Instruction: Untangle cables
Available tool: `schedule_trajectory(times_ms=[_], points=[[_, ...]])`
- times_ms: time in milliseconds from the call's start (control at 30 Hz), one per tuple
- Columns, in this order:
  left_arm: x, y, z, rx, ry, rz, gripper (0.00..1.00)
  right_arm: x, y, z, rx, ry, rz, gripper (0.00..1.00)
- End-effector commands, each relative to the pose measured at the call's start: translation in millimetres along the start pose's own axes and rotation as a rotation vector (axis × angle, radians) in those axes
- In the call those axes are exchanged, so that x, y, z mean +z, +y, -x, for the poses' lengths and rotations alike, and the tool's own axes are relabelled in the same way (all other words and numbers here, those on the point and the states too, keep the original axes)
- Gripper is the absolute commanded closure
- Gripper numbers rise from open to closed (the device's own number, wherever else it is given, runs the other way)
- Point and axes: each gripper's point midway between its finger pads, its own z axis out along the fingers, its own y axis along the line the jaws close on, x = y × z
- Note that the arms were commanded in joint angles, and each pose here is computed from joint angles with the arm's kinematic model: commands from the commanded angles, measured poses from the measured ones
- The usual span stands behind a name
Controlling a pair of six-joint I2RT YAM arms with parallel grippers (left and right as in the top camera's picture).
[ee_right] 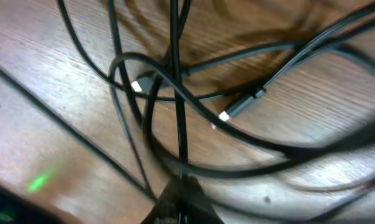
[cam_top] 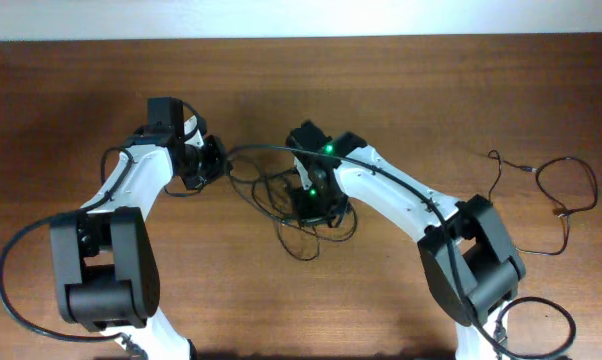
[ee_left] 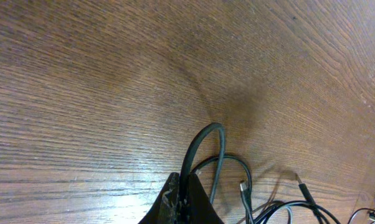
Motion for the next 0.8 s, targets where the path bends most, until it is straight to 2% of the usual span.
schedule_trajectory(times_ms=[0,200,267,433,667,767], points=[[2.7,3.8,0.1,-0.013,0.001,0.009,1.0,-57.6,13.8,14.1,-0.036,-0.156,-0.009,0.96],[2.6,4.0,0.2,-0.014,0.0,0.009,1.0,-107.5,-37.6,-16.6,0.028,-0.199,-0.302,0.96],[1.9,6.4,-0.4,-0.021,0.005,0.013,1.0,-124.5,-65.1,-30.5,0.111,-0.207,-0.455,0.96],[-7.3,27.5,5.0,-0.106,0.002,0.031,1.0,-158.0,-101.2,-61.9,0.208,-0.199,-0.671,0.96],[-9.2,32.6,4.8,-0.128,0.006,0.037,1.0,-170.9,-130.9,-61.0,0.304,-0.207,-0.711,0.96],[-9.2,32.5,4.9,-0.128,0.005,0.037,1.0,-161.8,-133.0,-61.0,0.391,-0.164,-0.577,0.96]])
